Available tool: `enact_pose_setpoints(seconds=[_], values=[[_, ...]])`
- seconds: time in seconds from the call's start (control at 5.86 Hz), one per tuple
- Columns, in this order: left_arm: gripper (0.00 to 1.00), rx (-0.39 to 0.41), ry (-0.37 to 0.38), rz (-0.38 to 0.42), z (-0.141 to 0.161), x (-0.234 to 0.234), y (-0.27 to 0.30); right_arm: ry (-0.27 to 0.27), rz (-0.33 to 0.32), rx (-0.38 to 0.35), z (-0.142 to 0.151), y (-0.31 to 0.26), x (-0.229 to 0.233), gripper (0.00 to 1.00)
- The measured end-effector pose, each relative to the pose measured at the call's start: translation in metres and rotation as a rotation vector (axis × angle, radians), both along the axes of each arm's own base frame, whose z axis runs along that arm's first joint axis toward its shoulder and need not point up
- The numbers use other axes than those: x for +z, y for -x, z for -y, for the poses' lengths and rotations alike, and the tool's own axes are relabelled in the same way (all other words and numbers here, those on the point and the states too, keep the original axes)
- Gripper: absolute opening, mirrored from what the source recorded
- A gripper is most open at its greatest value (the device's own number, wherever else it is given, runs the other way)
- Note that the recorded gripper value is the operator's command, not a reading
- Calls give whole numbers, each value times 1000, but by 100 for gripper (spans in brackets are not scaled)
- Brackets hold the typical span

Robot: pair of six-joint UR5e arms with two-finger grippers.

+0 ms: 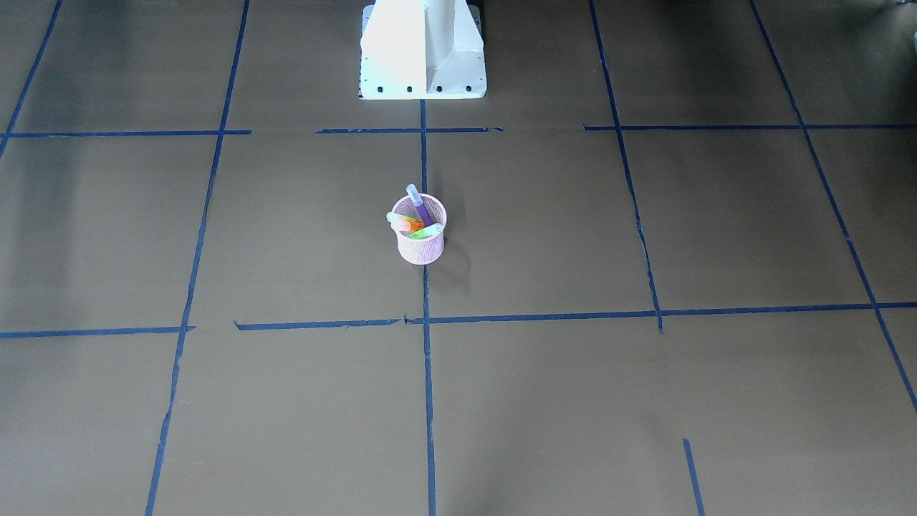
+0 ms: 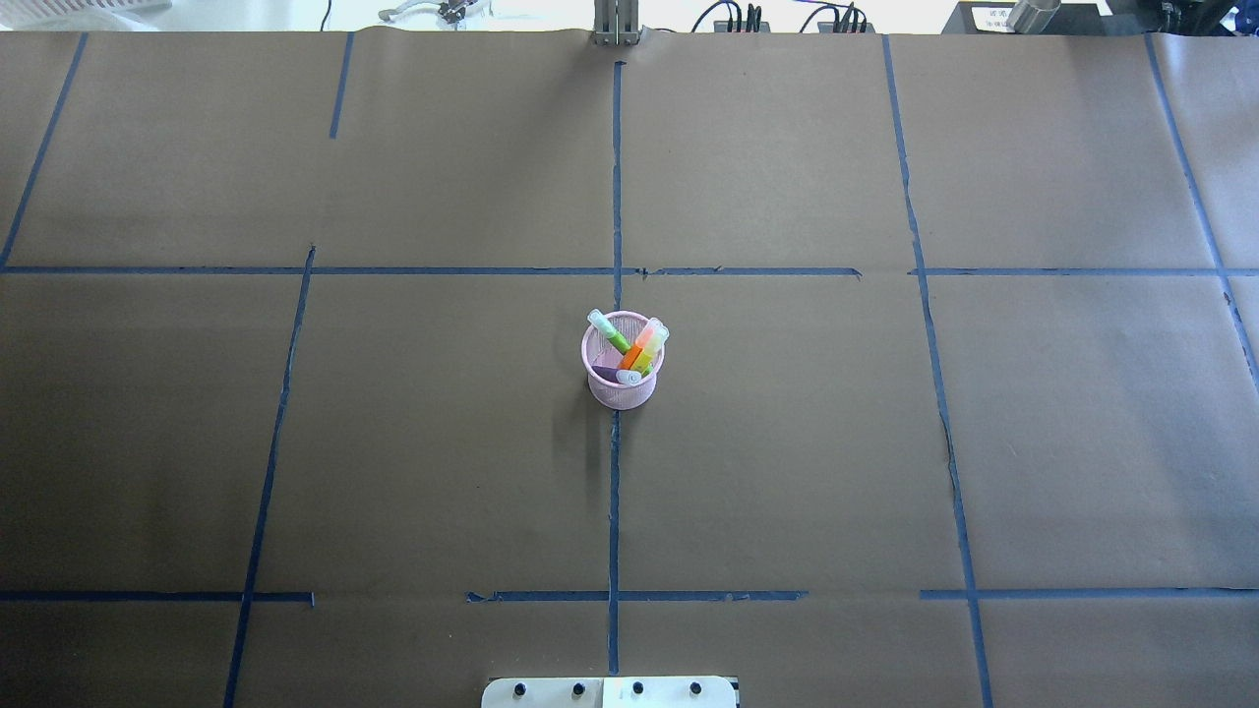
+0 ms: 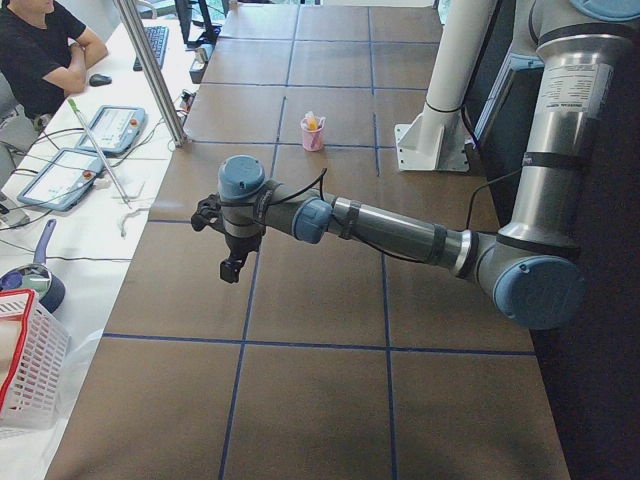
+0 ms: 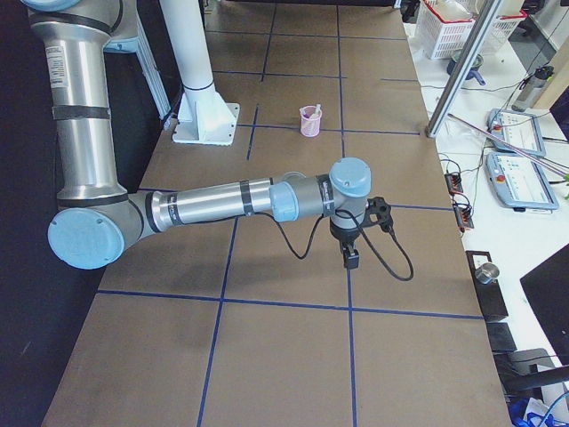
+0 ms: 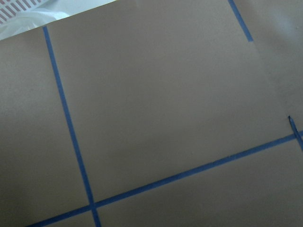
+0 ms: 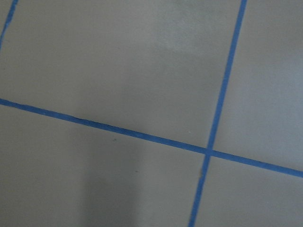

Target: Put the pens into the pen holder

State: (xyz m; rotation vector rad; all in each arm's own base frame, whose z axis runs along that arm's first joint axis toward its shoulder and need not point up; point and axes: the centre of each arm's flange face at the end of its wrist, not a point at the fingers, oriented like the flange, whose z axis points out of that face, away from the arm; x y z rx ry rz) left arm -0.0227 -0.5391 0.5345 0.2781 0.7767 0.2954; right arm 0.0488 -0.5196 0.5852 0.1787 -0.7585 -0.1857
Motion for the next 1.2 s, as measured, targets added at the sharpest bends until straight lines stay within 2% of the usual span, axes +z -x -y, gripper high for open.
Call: enact_pose_setpoints(seconds=[0.34,0.51,0.68,1.2], values=[[100,-5,185,12,-36,55,38,39,-4,-45,-25,-45,46,100],[100,-17,247,11,-52,79,47,56,-6,-47,-32,-52,52,100],[100,-22,279,8,-62,96,49,67,-10,-45,-35,-55,55,100],[100,-29,295,21,-67,106,51,79,-12,-47,-40,-54,62,100]])
